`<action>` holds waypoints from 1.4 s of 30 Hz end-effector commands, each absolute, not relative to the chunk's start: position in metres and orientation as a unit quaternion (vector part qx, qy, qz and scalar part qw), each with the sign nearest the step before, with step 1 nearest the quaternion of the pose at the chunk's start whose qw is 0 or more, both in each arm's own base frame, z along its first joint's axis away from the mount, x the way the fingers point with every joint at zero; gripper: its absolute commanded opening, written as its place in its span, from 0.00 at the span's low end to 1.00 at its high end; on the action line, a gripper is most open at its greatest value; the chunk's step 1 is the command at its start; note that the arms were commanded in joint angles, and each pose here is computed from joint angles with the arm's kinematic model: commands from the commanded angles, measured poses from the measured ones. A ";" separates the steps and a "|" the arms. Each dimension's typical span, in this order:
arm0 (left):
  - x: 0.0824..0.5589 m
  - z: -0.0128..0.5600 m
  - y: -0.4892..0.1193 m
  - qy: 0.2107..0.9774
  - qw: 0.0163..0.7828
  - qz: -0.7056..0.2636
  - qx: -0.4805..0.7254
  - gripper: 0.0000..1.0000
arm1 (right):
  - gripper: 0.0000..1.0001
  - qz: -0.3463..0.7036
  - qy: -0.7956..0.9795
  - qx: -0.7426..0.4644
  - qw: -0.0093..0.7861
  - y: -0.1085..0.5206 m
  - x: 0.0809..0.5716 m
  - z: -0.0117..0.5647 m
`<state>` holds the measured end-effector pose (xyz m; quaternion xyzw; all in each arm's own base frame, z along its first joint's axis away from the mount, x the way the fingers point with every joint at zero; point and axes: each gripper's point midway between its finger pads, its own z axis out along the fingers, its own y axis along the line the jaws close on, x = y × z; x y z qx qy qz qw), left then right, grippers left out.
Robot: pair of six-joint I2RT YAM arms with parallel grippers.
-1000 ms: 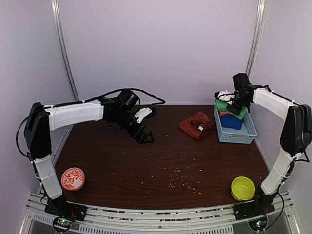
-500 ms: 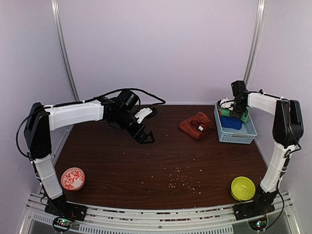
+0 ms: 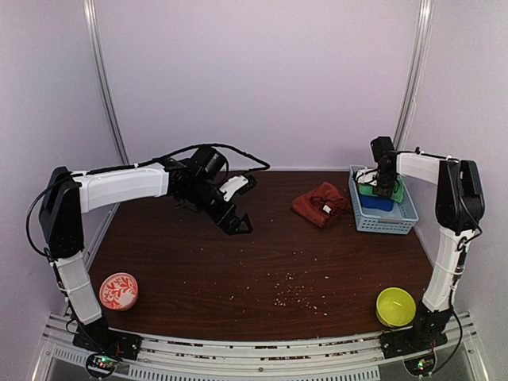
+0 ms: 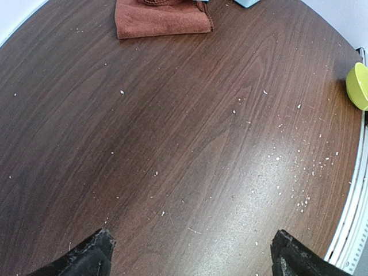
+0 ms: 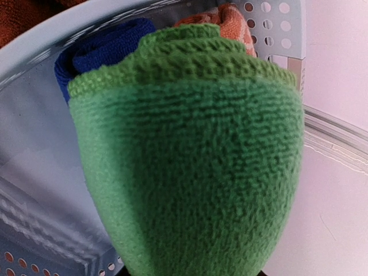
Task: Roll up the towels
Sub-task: Place the towel in the bin.
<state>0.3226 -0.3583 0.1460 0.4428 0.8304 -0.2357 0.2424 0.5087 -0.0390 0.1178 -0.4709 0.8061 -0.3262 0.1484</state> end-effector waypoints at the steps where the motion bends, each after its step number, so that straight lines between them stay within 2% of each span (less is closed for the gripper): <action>1: 0.324 0.149 -0.360 0.825 0.250 -0.243 0.445 0.98 | 0.00 -0.344 0.799 -0.473 0.139 -0.044 0.511 0.125; 13: 0.323 0.147 -0.360 0.826 0.247 -0.245 0.445 0.98 | 0.00 -0.375 0.769 -0.510 0.092 -0.046 0.500 0.096; 22: 0.323 0.147 -0.361 0.826 0.245 -0.246 0.445 0.98 | 0.00 -0.387 0.763 -0.506 0.110 -0.039 0.508 0.101; 36: 0.321 0.143 -0.362 0.826 0.238 -0.250 0.445 0.98 | 0.00 -0.370 0.764 -0.509 0.145 0.006 0.525 0.088; 42: 0.321 0.142 -0.362 0.827 0.237 -0.250 0.445 0.98 | 0.00 -0.352 0.776 -0.485 0.198 0.013 0.516 0.104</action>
